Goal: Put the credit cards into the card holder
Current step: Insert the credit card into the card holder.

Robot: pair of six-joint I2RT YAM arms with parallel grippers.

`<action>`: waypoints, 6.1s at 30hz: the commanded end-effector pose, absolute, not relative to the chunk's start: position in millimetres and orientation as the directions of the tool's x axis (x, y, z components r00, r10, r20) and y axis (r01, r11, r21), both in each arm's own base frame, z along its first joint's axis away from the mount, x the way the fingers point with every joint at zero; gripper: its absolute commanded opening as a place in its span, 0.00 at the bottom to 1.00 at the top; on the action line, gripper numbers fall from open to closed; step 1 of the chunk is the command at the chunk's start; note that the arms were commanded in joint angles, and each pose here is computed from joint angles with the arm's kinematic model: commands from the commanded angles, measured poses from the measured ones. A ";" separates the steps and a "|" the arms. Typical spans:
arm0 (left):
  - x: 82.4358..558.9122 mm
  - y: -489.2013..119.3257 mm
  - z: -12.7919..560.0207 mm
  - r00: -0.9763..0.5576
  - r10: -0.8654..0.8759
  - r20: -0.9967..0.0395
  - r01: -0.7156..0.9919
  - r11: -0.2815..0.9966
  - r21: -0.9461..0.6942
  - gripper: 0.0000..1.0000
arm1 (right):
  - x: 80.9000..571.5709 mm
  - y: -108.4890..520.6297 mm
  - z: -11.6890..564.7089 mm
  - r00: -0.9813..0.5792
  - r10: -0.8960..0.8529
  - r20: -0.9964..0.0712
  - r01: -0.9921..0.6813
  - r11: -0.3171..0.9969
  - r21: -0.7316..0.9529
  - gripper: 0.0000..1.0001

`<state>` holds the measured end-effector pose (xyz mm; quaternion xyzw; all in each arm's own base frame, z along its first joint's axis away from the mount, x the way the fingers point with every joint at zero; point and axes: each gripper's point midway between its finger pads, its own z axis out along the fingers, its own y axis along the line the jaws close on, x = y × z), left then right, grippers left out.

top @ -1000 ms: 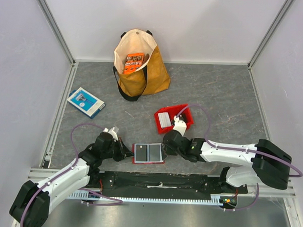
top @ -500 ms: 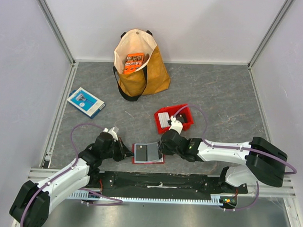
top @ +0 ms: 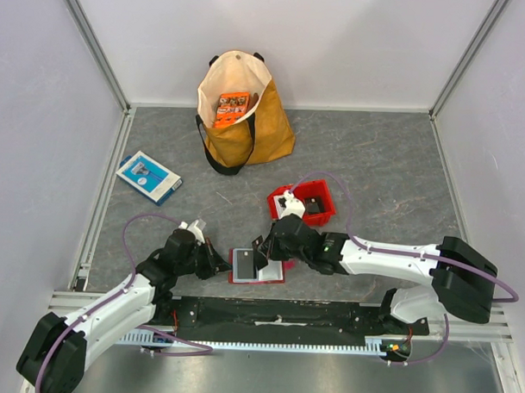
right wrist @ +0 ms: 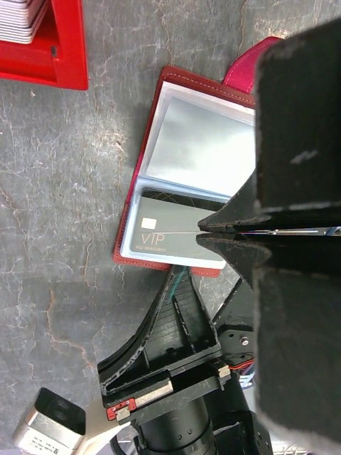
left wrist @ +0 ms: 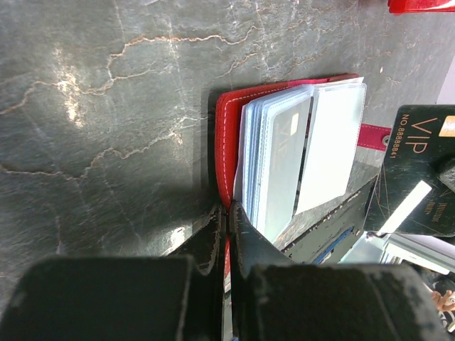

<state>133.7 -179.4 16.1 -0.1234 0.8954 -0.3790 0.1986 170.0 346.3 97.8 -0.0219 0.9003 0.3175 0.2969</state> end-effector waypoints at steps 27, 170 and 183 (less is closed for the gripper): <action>148.3 -199.7 79.6 -0.874 -0.350 -0.338 0.070 0.597 -0.799 0.02 | 170.8 323.2 46.5 -0.845 0.079 -0.529 -0.165 0.903 0.397 0.00; 136.2 -175.3 14.1 -0.889 -0.375 -0.265 -0.092 0.711 -0.698 0.02 | 162.0 358.7 64.9 -0.829 0.240 -0.505 -0.150 0.774 0.615 0.00; 136.4 -175.9 15.0 -0.888 -0.380 -0.260 -0.096 0.706 -0.702 0.02 | 165.0 340.2 38.7 -0.803 0.404 -0.438 -0.018 0.718 0.696 0.00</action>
